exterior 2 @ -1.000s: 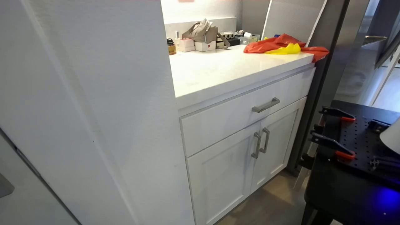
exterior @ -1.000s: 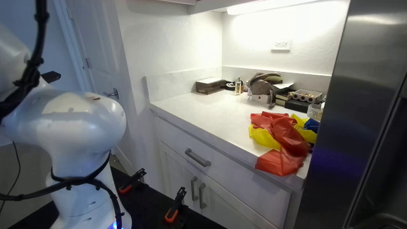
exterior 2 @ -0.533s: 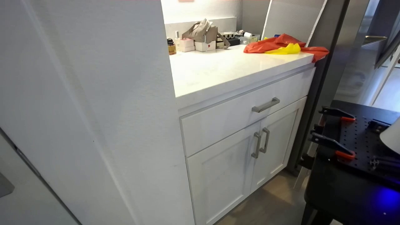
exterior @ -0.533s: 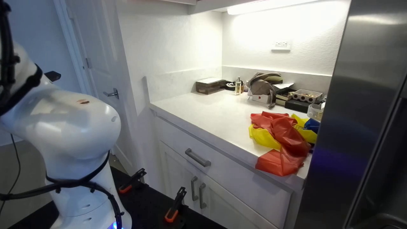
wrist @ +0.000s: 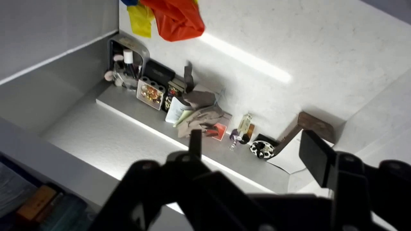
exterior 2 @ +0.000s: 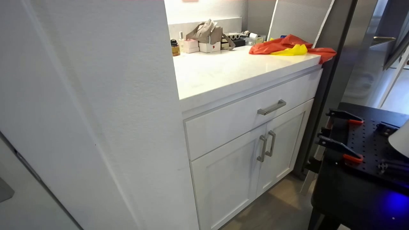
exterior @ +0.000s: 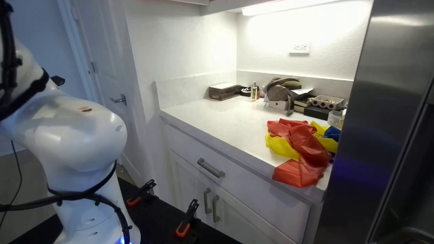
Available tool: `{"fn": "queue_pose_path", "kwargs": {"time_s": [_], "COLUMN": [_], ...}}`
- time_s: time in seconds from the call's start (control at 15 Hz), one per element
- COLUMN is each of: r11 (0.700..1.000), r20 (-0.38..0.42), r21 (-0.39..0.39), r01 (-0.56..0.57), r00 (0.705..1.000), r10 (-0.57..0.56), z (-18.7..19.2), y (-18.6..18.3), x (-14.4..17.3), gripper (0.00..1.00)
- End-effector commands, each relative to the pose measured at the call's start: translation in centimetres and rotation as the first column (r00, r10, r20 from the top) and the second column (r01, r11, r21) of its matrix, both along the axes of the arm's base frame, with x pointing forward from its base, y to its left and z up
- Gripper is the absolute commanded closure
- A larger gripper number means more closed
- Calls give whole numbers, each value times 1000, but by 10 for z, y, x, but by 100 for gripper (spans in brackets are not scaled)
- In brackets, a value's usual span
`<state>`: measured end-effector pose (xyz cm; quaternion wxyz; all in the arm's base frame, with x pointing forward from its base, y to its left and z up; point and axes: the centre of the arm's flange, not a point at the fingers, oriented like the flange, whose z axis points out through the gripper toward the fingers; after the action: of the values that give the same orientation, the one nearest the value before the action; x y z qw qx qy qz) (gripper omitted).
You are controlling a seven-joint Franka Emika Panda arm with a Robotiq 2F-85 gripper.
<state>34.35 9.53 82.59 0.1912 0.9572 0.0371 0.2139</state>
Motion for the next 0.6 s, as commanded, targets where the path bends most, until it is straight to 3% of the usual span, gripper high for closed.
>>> {"fn": "queue_pose_path", "kwargs": {"time_s": [0.0, 0.53], "r11": [998, 999], "r20": [-61, -48], "r21": [40, 27], "r01": [55, 38], "r00": [997, 998], "r10": [-53, -37], "z": [22, 8], "y": [-15, -16], "x": [4, 0], "gripper": [0, 0]}}
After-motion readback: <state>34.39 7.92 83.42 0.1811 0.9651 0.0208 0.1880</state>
